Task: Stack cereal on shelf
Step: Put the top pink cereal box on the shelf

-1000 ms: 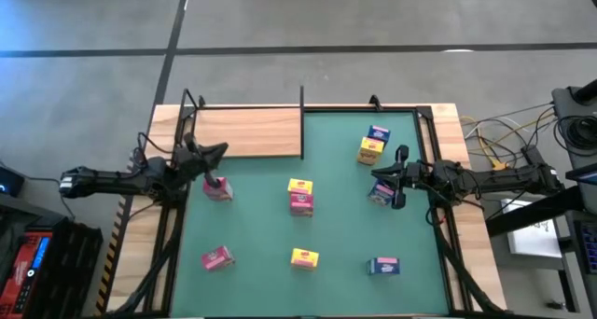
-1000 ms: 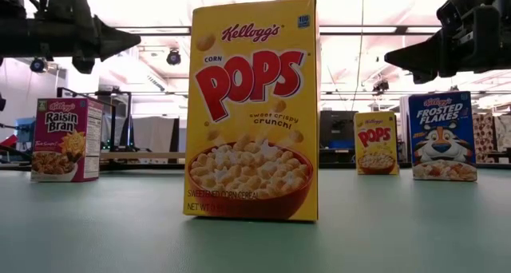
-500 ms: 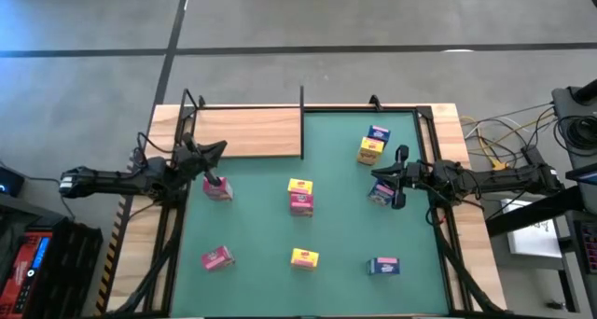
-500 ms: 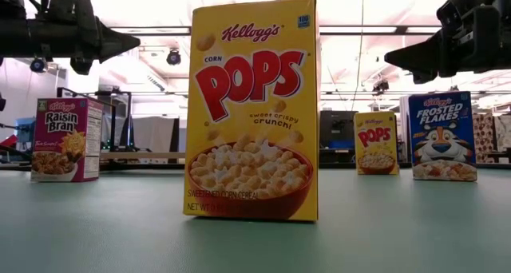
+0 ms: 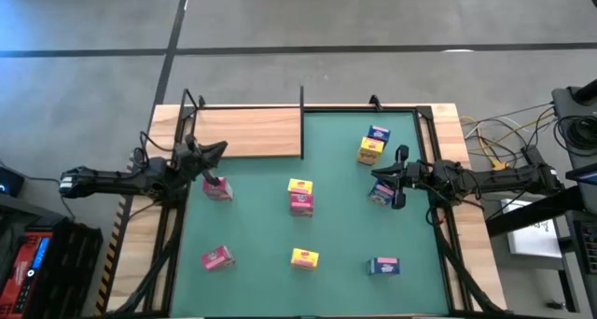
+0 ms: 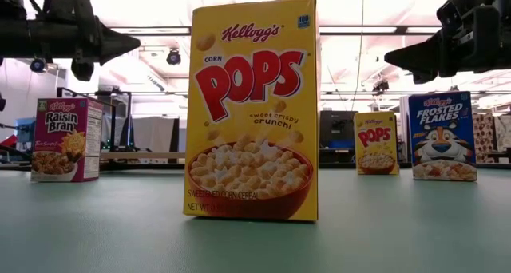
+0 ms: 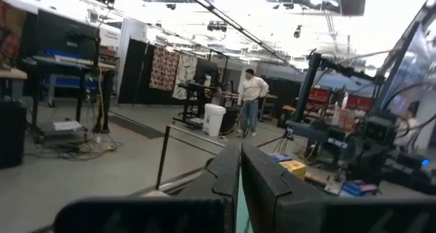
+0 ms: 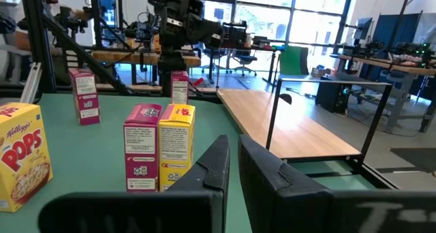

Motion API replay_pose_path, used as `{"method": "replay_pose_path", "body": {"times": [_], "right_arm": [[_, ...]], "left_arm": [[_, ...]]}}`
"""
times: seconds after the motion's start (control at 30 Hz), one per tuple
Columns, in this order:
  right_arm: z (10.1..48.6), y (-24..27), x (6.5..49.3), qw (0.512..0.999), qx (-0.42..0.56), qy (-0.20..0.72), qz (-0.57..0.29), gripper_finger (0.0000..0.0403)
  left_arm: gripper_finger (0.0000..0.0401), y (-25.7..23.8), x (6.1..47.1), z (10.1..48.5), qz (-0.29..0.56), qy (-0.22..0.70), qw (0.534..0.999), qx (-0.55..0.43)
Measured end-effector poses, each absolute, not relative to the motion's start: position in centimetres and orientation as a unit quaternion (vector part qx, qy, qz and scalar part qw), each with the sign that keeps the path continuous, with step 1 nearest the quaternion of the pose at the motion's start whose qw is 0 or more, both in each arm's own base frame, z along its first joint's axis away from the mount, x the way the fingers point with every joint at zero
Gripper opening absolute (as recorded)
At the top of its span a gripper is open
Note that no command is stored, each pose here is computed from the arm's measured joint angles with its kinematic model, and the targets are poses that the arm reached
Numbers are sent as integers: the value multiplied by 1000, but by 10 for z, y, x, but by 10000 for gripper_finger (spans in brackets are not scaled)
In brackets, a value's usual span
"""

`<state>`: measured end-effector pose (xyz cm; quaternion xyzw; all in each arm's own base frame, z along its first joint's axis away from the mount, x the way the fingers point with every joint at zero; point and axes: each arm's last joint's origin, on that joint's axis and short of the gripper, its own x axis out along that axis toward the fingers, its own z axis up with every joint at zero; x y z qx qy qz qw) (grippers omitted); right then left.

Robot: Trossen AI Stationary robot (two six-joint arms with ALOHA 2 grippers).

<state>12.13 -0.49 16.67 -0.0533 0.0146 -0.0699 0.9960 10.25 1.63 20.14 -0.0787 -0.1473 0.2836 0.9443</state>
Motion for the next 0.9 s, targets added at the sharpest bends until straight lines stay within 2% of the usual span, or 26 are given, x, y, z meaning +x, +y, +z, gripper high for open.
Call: {"method": "replay_pose_path", "body": {"times": [0.27, 0.9], "right_arm": [[167, -5, 121, 996, -53, 15, -70, 22], [167, -5, 121, 996, -53, 15, -70, 22]], "left_arm": [[0, 12, 104, 203, 205, -155, 962, -87], [0, 12, 106, 200, 196, -141, 966, -96]]}}
